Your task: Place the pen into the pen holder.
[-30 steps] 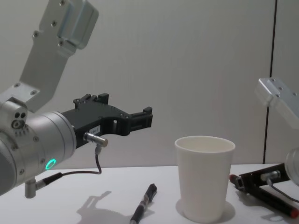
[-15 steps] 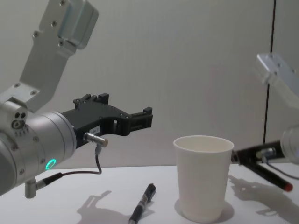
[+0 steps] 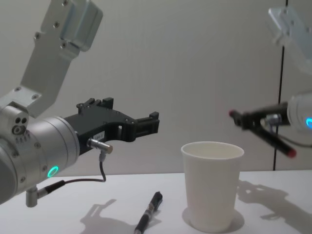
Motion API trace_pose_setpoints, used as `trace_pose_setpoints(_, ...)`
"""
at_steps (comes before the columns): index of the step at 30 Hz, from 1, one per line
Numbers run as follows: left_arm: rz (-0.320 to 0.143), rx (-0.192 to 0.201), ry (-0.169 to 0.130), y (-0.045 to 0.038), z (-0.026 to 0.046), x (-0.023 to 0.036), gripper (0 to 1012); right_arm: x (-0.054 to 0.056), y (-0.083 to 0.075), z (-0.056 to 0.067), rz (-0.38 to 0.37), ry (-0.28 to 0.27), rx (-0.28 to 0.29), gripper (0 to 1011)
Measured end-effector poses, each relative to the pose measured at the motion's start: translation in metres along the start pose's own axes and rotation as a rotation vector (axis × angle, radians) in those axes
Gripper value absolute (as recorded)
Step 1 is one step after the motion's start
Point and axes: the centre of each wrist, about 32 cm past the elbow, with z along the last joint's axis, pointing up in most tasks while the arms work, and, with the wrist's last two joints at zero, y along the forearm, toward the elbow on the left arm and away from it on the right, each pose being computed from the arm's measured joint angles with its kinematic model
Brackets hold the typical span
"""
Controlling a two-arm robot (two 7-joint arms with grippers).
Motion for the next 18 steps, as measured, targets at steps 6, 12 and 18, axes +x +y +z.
trace_pose_setpoints(6,0.0,0.0,0.0,0.0,0.0,0.0,1003,-0.001,-0.004,0.016,-0.024,-0.037,0.1,180)
trace_pose_setpoints(12,0.0,0.0,0.0,0.0,0.0,0.0,1003,-0.002,-0.006,0.029,-0.042,-0.065,0.177,180)
trace_pose_setpoints(18,0.0,0.0,0.0,0.0,0.0,0.0,1003,-0.003,-0.009,0.043,-0.064,-0.097,0.266,180)
